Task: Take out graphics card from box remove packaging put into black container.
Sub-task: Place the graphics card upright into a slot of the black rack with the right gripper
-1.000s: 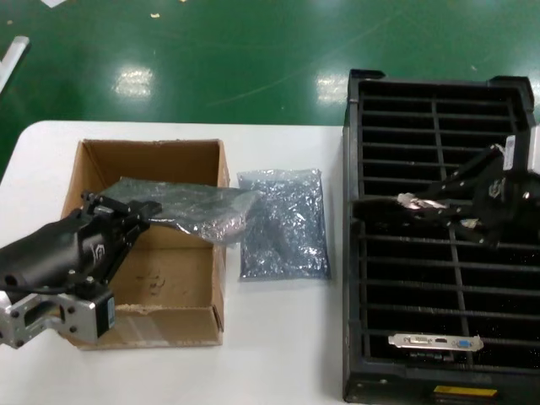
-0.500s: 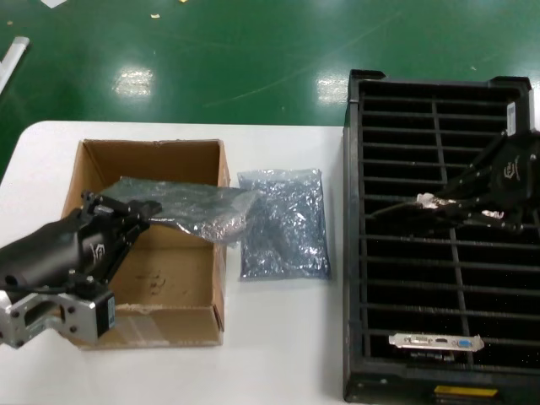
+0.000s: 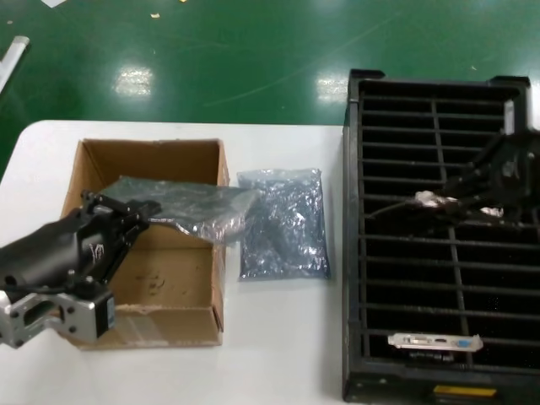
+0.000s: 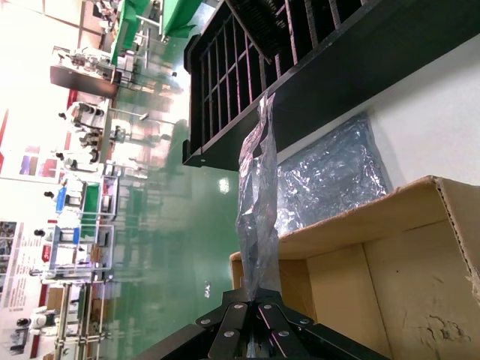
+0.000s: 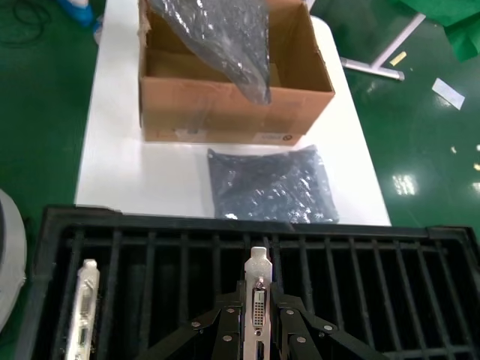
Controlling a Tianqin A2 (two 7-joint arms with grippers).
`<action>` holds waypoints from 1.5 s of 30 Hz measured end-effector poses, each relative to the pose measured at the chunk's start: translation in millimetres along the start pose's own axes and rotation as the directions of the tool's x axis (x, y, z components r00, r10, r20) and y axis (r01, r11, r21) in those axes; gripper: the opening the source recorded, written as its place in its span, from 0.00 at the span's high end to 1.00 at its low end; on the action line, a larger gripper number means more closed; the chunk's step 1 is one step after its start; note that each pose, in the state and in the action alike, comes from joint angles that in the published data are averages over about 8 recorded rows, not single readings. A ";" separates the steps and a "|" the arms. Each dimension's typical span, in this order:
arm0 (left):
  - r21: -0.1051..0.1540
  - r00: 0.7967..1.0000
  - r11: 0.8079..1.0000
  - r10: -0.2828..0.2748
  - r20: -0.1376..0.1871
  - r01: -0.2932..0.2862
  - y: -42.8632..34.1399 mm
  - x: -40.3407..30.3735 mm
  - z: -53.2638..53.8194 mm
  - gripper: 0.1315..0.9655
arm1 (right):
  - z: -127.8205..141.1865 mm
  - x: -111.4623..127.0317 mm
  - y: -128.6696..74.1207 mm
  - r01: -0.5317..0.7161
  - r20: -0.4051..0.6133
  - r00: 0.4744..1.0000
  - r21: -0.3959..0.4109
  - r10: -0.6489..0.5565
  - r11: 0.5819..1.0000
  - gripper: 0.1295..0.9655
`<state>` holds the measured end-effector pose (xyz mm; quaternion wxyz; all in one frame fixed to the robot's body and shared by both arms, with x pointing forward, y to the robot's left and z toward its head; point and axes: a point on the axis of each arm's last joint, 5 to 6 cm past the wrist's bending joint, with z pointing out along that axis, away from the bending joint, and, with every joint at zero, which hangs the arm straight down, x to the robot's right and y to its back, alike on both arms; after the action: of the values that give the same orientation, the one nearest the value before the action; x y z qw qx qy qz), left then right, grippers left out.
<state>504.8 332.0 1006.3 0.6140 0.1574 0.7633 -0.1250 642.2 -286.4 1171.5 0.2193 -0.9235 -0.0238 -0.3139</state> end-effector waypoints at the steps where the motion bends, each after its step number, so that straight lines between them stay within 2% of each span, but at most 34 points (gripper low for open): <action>1: 0.000 1.000 1.000 0.000 0.000 0.000 0.0 0.0 0.0 0.99 | 0.0 0.4 -1.5 0.005 -0.002 1.000 -0.001 -0.005 1.000 0.94; 8: 0.000 1.000 1.000 0.000 0.000 0.000 0.0 0.0 0.0 0.99 | -0.3 6.2 -14.8 0.016 0.024 1.000 -0.026 -0.015 1.000 0.94; 23: 0.000 1.000 1.000 0.000 0.000 0.000 0.0 0.0 0.0 0.99 | -10.6 17.7 -37.9 0.033 0.221 0.975 -0.089 -0.012 0.995 0.94; 32: 0.000 1.000 1.000 0.000 0.000 0.000 0.0 0.0 0.0 0.99 | -11.3 6.2 -39.5 0.066 0.280 0.960 -0.134 -0.026 0.989 0.94; 45: 0.000 1.000 1.000 0.000 0.000 0.000 0.0 0.0 0.0 0.99 | 1.8 -6.6 -37.8 0.097 0.299 0.953 -0.184 -0.038 0.978 0.94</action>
<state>504.8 332.0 1006.3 0.6140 0.1574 0.7633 -0.1250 631.0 -250.9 1181.1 0.1102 -0.9756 -0.0568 -0.1813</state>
